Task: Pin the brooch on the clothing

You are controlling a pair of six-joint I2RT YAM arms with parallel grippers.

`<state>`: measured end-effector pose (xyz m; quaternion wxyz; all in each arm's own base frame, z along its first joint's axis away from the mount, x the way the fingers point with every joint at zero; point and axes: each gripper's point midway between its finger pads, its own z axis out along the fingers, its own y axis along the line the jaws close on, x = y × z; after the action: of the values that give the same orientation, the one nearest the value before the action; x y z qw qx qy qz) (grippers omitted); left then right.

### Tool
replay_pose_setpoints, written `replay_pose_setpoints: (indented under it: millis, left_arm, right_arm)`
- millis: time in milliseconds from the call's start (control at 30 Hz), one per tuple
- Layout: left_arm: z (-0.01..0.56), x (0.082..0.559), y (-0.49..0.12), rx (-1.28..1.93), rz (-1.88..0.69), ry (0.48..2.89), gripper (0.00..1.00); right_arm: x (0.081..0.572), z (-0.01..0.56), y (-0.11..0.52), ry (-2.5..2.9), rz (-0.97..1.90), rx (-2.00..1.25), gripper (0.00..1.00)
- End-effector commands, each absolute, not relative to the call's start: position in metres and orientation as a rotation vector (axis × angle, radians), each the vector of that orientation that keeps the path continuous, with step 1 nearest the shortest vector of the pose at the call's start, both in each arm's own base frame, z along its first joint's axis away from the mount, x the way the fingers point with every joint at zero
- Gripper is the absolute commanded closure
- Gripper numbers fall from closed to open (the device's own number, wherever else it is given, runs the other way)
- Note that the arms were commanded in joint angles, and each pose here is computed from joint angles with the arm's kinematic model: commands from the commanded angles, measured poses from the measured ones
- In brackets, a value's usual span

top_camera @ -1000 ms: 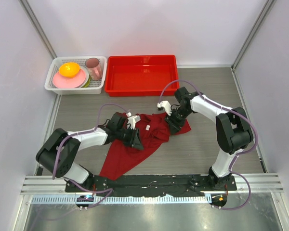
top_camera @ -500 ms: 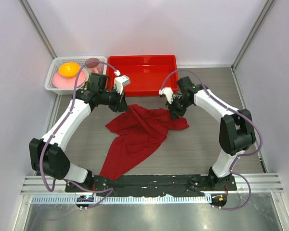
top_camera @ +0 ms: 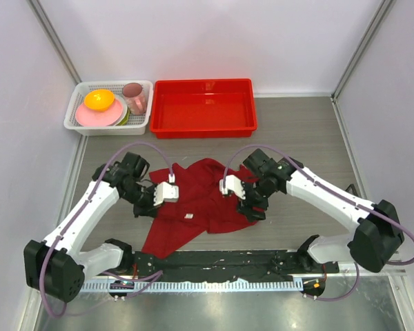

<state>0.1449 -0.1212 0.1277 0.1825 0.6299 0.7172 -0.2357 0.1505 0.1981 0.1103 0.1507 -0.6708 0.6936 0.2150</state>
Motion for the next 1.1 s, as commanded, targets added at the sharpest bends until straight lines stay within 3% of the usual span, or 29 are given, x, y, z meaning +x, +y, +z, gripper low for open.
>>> replay_pose_setpoints:
  millis: [0, 167, 300, 567, 900, 1067]
  left_arm:
    - [0.115, 0.16, -0.111, 1.832, -0.5, 1.955, 1.0]
    - [0.113, 0.17, -0.119, 1.753, -0.53, 1.998, 1.0]
    - [0.113, 0.176, -0.123, 1.717, -0.537, 2.011, 1.0]
    - [0.11, 0.174, -0.124, 1.694, -0.559, 2.034, 1.0]
    - [0.105, 0.169, -0.126, 1.671, -0.595, 2.065, 1.0]
    - [0.101, 0.167, -0.122, 1.681, -0.574, 2.067, 1.0]
  right_arm:
    - [0.189, 0.121, 0.189, 2.045, 0.545, -1.829, 0.3]
    - [0.2, 0.129, 0.212, 2.064, 0.698, -1.777, 0.38]
    - [0.179, 0.127, 0.228, 2.04, 0.883, -1.788, 0.42]
    - [0.14, 0.079, 0.233, 1.956, 0.76, -1.961, 0.42]
    - [0.146, 0.029, 0.231, 2.0, 0.632, -1.975, 0.44]
    - [0.144, 0.018, 0.226, 2.019, 0.612, -2.003, 0.49]
